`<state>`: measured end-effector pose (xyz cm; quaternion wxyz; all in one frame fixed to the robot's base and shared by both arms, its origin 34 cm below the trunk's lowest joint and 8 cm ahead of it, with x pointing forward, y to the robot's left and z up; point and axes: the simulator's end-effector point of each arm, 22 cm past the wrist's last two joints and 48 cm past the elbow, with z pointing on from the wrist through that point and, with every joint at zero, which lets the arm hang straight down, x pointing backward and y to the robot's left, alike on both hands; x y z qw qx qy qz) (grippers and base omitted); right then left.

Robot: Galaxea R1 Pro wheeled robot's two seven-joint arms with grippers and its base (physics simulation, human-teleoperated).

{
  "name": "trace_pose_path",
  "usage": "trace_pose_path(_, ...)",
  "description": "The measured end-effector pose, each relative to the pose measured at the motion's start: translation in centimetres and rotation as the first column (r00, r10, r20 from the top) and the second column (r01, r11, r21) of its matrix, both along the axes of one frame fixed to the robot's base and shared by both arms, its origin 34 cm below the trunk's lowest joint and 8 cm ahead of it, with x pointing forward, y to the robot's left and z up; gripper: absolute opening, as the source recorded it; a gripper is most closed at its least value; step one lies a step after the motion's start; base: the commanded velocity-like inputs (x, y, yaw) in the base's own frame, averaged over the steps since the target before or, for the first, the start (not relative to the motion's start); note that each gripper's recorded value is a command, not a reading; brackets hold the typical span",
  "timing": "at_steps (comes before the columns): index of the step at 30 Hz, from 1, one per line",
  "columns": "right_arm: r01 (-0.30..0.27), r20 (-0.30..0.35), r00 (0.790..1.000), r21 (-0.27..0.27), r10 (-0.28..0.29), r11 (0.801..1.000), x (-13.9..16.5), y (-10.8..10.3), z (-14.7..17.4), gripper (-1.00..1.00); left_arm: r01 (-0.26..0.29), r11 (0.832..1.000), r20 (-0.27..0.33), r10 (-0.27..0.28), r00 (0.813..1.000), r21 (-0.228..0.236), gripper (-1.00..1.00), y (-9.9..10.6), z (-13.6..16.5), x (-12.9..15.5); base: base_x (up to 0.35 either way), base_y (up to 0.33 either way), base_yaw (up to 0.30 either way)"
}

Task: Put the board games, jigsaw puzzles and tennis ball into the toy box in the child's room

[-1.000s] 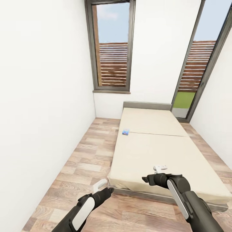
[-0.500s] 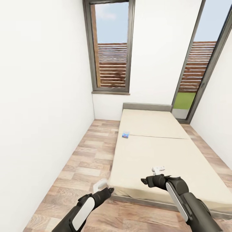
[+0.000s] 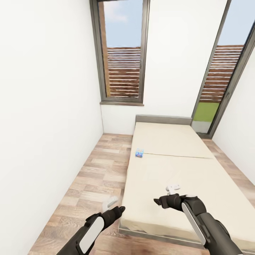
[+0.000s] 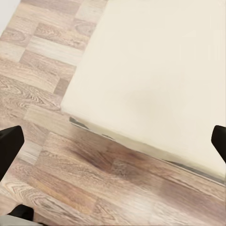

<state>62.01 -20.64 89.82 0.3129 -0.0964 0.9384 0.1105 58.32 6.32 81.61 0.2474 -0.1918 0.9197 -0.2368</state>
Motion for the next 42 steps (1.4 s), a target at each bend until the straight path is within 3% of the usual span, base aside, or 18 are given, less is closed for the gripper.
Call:
trace_pose_path(17, -0.003, -0.01, 1.0, 0.013, 0.004, 1.0, -0.17, 0.3, -0.13, 1.0, -0.001, 1.0, -0.001, 0.001, 1.0, -0.001, 1.0, 0.0, 0.0, 0.01, 0.317, 0.097, -0.032)
trace_pose_path(42, 0.004, -0.005, 1.0, 0.015, -0.003, 1.0, 0.23, 0.09, 0.13, 1.0, -0.006, 1.0, -0.003, 0.006, 1.0, -0.005, 1.0, 0.04, -0.01, 0.05, 0.185, 0.274, -0.174)
